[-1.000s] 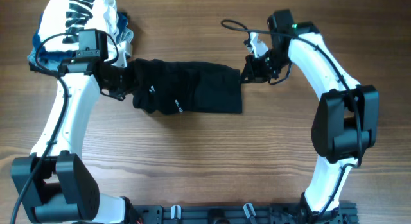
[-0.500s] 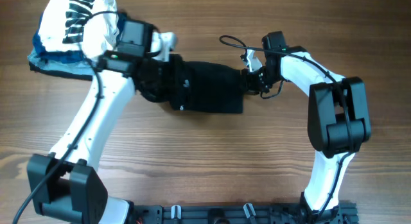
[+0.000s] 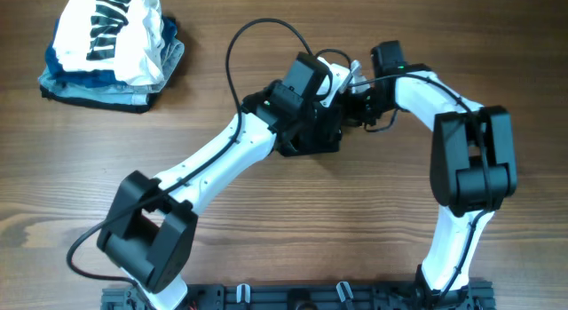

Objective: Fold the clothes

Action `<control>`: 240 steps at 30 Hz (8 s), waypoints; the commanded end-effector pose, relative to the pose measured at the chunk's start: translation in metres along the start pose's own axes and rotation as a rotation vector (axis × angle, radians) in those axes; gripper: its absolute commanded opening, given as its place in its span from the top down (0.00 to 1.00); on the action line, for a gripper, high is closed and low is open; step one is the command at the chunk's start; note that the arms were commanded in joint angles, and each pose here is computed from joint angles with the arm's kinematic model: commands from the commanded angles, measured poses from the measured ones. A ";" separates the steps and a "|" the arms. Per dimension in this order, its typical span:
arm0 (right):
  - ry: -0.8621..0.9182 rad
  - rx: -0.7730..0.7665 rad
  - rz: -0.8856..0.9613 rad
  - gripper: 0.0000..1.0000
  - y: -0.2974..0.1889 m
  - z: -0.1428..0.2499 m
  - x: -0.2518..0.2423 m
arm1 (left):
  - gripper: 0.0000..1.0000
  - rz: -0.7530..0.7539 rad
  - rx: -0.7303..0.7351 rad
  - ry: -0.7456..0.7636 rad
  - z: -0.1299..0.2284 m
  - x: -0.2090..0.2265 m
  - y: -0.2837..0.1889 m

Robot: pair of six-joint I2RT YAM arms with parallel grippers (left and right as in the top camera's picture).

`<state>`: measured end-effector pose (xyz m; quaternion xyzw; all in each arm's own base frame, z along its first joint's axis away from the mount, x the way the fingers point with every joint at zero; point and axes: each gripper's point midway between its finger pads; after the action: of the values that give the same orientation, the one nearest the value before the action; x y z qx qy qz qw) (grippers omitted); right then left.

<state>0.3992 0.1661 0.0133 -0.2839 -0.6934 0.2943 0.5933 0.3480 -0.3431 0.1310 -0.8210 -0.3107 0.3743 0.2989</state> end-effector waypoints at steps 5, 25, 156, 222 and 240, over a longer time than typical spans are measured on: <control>-0.048 -0.298 -0.149 0.96 -0.115 -0.080 0.035 | 0.96 -0.018 -0.020 0.026 -0.006 0.001 0.006; -0.118 -0.287 -0.085 0.46 -0.155 -0.061 0.017 | 0.00 0.040 -0.455 0.039 -0.138 -0.030 -0.136; -0.027 -0.279 0.168 0.00 -0.124 -0.088 -0.017 | 0.00 -0.575 0.463 0.153 0.097 0.126 -0.063; -0.044 -0.226 0.200 0.01 -0.115 -0.077 -0.016 | 0.96 -1.379 -0.242 -0.074 -0.103 0.425 -0.316; -0.030 -0.227 0.227 0.01 -0.111 -0.077 -0.016 | 0.00 -1.225 -0.334 -0.051 -0.139 0.331 -0.268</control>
<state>0.4692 0.0831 0.0823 -0.4141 -0.6872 0.2877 0.5230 0.5647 0.0669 0.1858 -0.4896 -0.7619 0.1195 0.4069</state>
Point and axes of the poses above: each gripper's point midway between its finger pads, its own y axis out along the fingers, its own x axis along the line the jaws close on, z = x × y, and after that the axes turned 5 degrees about -y, right-handed
